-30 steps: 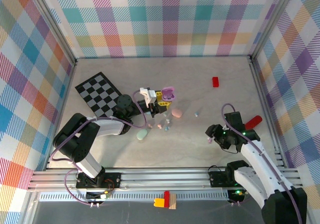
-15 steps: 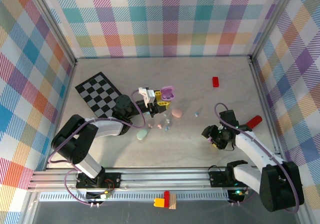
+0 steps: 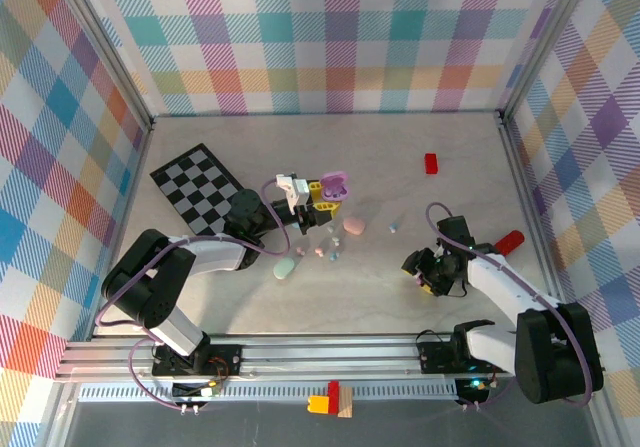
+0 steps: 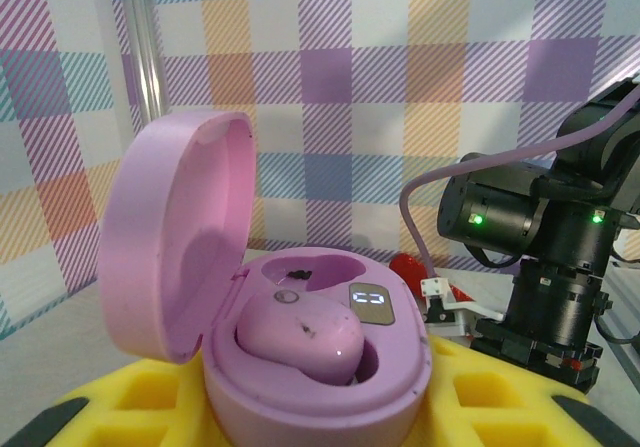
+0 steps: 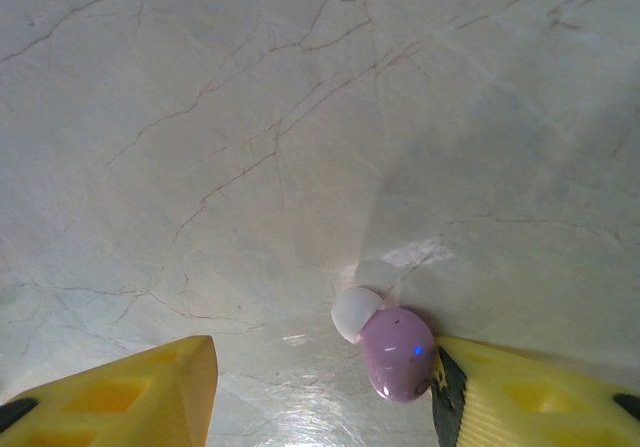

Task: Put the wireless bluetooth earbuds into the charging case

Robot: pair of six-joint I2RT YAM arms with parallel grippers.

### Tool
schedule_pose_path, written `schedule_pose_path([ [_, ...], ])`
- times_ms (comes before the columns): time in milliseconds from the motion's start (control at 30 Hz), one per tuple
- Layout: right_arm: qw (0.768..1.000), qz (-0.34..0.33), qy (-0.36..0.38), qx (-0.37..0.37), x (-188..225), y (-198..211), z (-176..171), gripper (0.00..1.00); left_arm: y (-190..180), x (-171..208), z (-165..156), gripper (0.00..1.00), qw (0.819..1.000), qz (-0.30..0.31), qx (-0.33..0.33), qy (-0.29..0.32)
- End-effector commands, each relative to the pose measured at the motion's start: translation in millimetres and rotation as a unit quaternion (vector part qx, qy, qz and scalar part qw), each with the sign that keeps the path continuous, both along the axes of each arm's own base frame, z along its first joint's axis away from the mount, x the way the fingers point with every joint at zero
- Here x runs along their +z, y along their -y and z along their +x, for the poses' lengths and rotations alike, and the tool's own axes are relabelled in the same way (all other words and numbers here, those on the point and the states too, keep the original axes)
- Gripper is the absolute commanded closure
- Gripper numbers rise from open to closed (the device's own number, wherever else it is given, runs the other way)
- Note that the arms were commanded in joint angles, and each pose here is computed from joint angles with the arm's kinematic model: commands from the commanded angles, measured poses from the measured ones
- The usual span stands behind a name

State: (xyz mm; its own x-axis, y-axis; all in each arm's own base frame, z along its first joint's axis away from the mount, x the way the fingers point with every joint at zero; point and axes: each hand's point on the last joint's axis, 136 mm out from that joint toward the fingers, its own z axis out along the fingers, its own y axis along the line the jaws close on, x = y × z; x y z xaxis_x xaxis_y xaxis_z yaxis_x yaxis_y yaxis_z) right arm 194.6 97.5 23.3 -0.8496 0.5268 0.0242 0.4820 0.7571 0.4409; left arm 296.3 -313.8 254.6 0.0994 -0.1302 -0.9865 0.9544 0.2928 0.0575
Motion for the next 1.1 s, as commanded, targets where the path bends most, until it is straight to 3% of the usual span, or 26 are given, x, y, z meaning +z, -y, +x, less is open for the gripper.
schedule_pose_path([
  [0,0.998,0.047,0.038,0.023,15.4,-21.0,19.7,0.43,-5.3,16.8,-6.0,0.63,0.999,-0.016,-0.007,0.03],
  [800,0.993,0.075,0.062,0.071,44.1,-76.4,50.2,0.45,-7.1,16.4,-3.7,0.63,0.999,-0.014,-0.003,0.028],
  [1067,0.992,0.009,0.075,0.097,53.4,-58.3,49.4,0.44,-9.6,16.8,-4.5,0.63,0.999,-0.015,-0.001,0.031],
])
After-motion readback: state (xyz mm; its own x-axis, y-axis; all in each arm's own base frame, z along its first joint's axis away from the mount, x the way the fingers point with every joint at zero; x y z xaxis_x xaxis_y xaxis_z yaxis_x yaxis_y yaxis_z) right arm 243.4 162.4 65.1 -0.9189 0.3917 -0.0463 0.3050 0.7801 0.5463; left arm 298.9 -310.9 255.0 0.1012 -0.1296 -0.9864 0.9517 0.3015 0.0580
